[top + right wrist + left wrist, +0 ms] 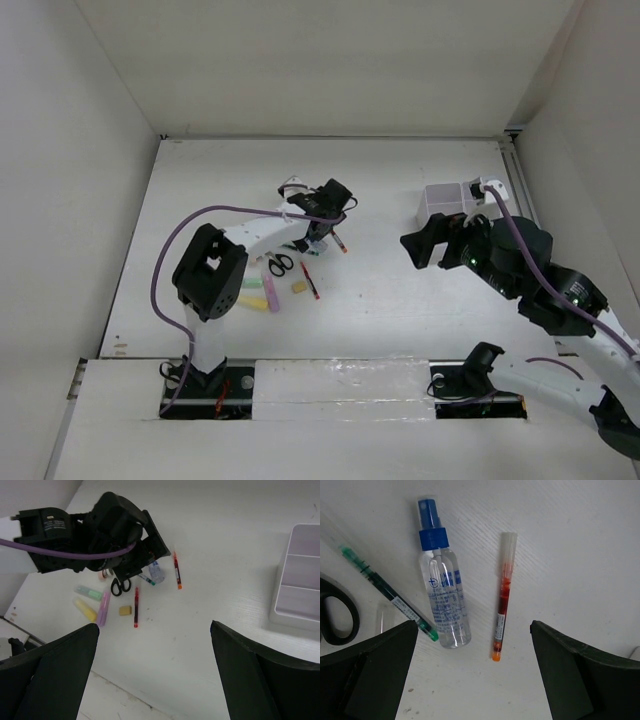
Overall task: Sort the stationery into containers
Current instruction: Pick up the stationery from the center of the board.
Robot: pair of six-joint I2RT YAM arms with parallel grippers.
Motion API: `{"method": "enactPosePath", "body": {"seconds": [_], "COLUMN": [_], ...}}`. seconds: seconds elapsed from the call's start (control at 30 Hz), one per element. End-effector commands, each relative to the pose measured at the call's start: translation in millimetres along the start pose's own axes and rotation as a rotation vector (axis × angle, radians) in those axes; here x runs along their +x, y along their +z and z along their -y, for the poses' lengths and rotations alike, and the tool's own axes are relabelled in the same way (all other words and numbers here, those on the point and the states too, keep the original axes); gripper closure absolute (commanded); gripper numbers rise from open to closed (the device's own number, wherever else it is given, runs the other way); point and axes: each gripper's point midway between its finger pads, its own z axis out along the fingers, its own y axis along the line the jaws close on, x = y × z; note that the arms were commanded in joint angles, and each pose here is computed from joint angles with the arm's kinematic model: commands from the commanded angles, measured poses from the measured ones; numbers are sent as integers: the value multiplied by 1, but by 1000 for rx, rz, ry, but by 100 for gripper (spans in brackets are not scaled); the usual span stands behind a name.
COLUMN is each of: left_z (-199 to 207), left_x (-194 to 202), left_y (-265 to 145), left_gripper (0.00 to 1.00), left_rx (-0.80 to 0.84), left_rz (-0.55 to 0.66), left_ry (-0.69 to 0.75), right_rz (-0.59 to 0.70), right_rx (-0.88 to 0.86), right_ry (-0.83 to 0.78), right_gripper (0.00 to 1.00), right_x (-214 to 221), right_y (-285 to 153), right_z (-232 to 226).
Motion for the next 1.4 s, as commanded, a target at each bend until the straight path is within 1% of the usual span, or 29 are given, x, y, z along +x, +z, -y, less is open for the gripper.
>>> {"method": "enactPosePath", "body": {"seconds": [0.0,0.13,0.27,0.43,0.53,0.6,0.67,0.77,0.8,0.87,0.93,1.0,1.03,1.1,1.13,1.17,1.23,1.33,1.37], "left_z": [-4,0,1,7,5,2,0,-5,-9,-9,-12,-14,-14,-15,-15,-20,-20,-23,-23], "left_x": [4,9,12,15,17,20,25,29,29,29,31,33,33,35,35,38,38,39,39], "left_y": [10,16,22,20,24,28,32,36,38,38,41,44,44,47,47,48,48,49,49], "left_gripper": [7,8,8,8,12,12,16,16,19,19,25,25,28,28,31,31,35,35,37], "left_rx": [-47,-16,-15,8,-1,-12,-21,-38,-47,-47,-57,-64,-64,-72,-72,-83,-83,-91,-91], "left_rz": [6,2,2,3,1,-2,-13,-17,-10,-10,-12,-13,-13,-15,-15,-17,-17,-18,-18], "left_ry": [-28,-45,-22,-16,-10,-4,2,-9,-5,-5,1,5,5,-1,-1,5,-6,-10,-19], "right_rz": [14,1,-3,-11,-11,-11,-11,-11,-11,-11,-11,-11,-11,-19,-19,-19,-19,-27,-27], "right_rx": [-26,-30,-38,-34,-34,-34,-34,-34,-34,-34,-34,-34,-34,-31,-31,-31,-31,-27,-27], "right_ry": [18,15,15,12,12,12,12,12,12,12,12,12,12,10,9,9,9,7,7], "right_gripper": [0,0,0,0,0,0,0,0,0,0,0,0,0,0,0,0,0,0,0], "right_x": [-4,1,2,6,6,6,6,6,6,6,6,6,6,8,8,8,8,9,9], "right_y": [-5,-6,-7,-5,-5,-5,-5,-5,-5,-5,-5,-5,-5,-5,-5,-5,-5,-3,-3], "right_z": [-3,-2,-4,-3,-3,-3,-3,-3,-3,-3,-3,-3,-3,-2,-2,-2,-2,-2,-2]}}
